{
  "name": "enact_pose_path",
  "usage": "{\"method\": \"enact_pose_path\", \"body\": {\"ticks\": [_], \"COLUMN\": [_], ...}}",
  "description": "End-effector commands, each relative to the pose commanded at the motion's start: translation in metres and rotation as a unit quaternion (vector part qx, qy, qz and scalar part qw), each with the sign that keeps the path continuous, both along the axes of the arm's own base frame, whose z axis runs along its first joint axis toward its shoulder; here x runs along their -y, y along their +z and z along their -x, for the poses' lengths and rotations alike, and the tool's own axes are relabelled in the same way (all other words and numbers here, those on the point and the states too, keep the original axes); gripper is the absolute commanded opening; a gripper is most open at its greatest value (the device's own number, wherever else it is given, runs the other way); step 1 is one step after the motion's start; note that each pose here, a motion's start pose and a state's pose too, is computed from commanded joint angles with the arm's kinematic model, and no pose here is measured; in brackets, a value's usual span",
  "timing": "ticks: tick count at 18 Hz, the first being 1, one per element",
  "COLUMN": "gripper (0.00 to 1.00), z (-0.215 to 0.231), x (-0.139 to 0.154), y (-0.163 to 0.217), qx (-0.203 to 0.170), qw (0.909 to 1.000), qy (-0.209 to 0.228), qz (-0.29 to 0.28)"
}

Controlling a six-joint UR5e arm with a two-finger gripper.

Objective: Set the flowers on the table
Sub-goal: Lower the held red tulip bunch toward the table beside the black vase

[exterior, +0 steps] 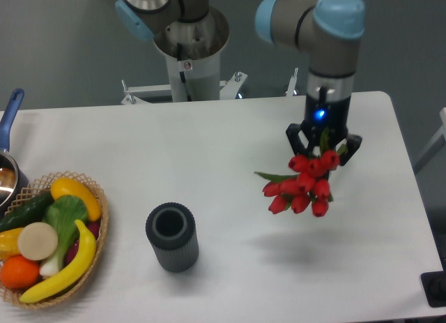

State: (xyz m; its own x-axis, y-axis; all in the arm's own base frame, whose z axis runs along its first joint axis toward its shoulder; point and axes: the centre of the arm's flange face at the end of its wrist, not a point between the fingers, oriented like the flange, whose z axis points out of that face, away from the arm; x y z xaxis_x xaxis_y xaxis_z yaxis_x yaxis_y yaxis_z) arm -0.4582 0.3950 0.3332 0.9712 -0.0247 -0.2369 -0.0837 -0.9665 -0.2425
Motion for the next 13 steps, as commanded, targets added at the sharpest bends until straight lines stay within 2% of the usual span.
{"method": "enact_pose_path", "body": {"ticks": [2, 13], "gripper": [0.4, 0.42], "z": [-0.002, 0.001], "x": [-0.012, -0.045], "y": [-0.019, -0.077], "qx": [0.003, 0.039], "qw": [0.9996, 0.9977], "qy": [-0.007, -0.028], "qz": [0.026, 0.047]}}
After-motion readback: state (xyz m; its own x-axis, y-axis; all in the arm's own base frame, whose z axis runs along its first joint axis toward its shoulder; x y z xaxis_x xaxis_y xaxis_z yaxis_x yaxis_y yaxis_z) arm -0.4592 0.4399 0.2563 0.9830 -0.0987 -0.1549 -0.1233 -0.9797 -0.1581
